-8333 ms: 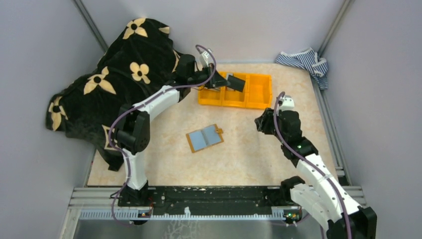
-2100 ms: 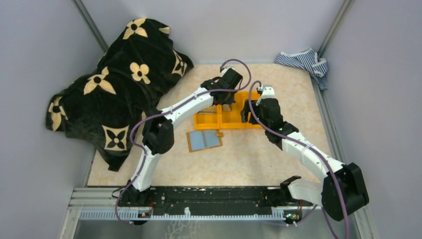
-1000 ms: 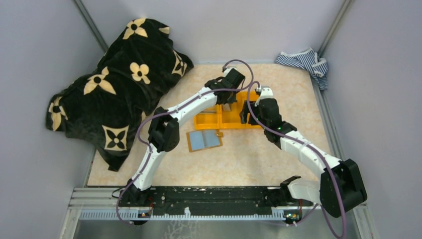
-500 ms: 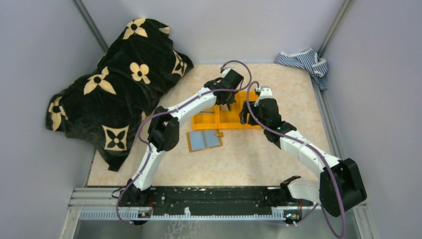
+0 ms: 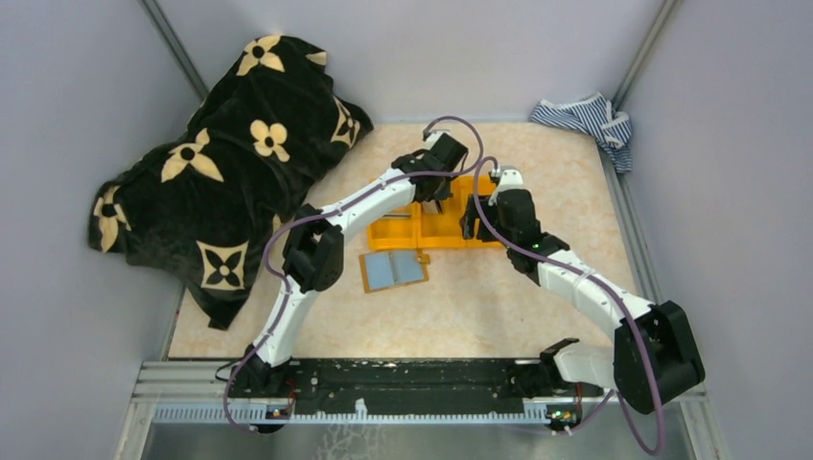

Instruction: Take the credit cards out of the card holder

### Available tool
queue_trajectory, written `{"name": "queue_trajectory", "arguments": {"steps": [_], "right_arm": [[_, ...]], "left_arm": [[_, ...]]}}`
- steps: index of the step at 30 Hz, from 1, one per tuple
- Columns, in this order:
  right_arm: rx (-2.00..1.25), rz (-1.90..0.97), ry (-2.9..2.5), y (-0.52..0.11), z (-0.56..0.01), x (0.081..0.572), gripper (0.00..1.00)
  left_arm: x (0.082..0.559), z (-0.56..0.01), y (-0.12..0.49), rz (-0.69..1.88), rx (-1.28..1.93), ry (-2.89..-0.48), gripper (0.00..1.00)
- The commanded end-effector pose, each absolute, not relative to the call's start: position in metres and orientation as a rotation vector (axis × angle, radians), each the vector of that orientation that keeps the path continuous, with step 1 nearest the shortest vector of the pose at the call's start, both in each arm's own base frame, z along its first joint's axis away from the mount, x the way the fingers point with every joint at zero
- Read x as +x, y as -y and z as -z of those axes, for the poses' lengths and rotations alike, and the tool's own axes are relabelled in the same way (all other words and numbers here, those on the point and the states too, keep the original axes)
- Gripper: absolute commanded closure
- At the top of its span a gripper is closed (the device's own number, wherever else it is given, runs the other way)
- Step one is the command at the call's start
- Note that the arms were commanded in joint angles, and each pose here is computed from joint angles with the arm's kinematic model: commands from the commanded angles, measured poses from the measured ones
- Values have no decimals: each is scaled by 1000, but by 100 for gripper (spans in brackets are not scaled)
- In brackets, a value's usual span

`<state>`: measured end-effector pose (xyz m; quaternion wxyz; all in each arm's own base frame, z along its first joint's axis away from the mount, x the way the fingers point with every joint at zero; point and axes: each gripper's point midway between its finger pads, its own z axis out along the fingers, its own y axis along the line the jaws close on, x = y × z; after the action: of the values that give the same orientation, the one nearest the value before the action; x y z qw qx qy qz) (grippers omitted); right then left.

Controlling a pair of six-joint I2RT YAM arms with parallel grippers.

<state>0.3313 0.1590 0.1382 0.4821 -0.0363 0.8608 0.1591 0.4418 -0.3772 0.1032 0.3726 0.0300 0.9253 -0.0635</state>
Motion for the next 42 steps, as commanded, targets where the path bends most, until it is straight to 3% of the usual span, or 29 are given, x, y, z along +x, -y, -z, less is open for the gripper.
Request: {"name": "queue_trajectory", "arguments": {"steps": [1,19,26,37,42], "right_arm": [[-70,-416,-2047,-162,-150,339,31],[-80,-425,-2055,-165,-147,340,32],[-99,-440,-2009,-171,-177,345,32],[-232,-381,-2044,-221,-199,384,10],[-276,-268,-2159,-242,-176,414,2]], "left_arm": [[446,-137,362,154,42,-2322,82],[440,-171,350,174,29,-2266,82],[421,-192,320,153,8,-2216,82],[369,-197,251,170,-67,-2191,83],[356,-191,215,164,-98,-2198,83]]}}
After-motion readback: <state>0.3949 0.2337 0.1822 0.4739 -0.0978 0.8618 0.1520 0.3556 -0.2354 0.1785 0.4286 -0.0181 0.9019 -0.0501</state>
